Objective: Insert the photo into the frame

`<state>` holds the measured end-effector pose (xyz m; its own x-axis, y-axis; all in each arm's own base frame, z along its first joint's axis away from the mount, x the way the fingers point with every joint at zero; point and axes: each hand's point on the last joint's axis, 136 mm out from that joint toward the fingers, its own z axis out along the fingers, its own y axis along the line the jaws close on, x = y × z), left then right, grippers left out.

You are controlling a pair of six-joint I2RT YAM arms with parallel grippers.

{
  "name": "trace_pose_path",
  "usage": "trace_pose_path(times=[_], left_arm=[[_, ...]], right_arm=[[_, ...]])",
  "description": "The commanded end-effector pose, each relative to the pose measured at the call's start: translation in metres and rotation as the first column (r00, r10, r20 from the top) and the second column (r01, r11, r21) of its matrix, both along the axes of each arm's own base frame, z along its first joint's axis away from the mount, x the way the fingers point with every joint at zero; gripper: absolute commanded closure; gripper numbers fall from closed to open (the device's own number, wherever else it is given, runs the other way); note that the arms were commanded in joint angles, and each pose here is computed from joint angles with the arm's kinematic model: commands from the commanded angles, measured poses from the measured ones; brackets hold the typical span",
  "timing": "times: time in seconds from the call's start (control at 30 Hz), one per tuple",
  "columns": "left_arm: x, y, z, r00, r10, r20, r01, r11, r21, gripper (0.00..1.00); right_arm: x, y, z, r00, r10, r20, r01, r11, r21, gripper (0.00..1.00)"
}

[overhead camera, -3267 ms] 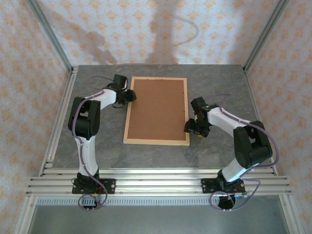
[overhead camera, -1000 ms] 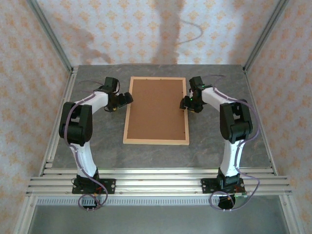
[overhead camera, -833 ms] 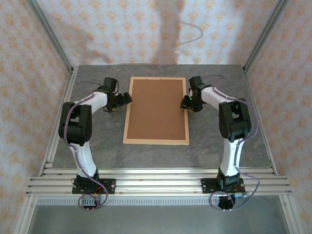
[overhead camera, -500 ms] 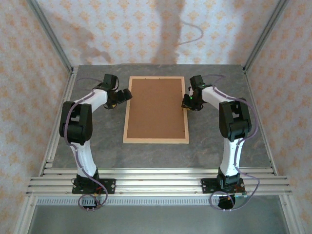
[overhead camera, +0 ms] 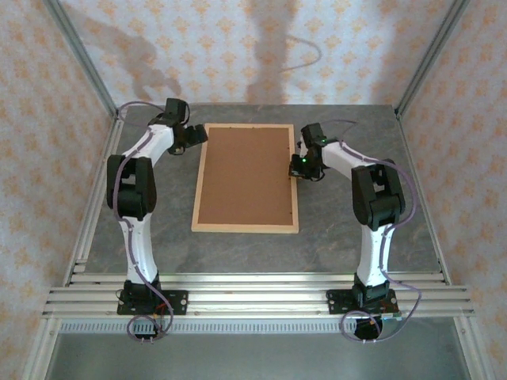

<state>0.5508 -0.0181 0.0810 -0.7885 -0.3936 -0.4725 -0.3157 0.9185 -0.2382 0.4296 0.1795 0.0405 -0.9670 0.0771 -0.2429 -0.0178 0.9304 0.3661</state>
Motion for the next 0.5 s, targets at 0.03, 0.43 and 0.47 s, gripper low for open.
trace_pose_path(times=[0.03,0.43,0.47], left_arm=[[0.000,0.007,-0.018,0.992,-0.066,-0.110,0.073,0.996,0.057,0.07],[0.013,0.016,-0.031,0.986,-0.067,-0.153,0.076,0.996,0.056,0.08],[0.013,0.017,-0.033,0.986,-0.062,-0.154,0.071,0.996,0.055,0.08]], right_arm=[[-0.024,0.007,-0.027,0.993,0.069,-0.097,-0.073,0.997,-0.038,0.83],[-0.024,0.007,-0.028,0.992,0.078,-0.103,-0.082,0.996,-0.041,0.84],[-0.024,0.008,-0.028,0.991,0.080,-0.103,-0.085,0.995,-0.042,0.84]])
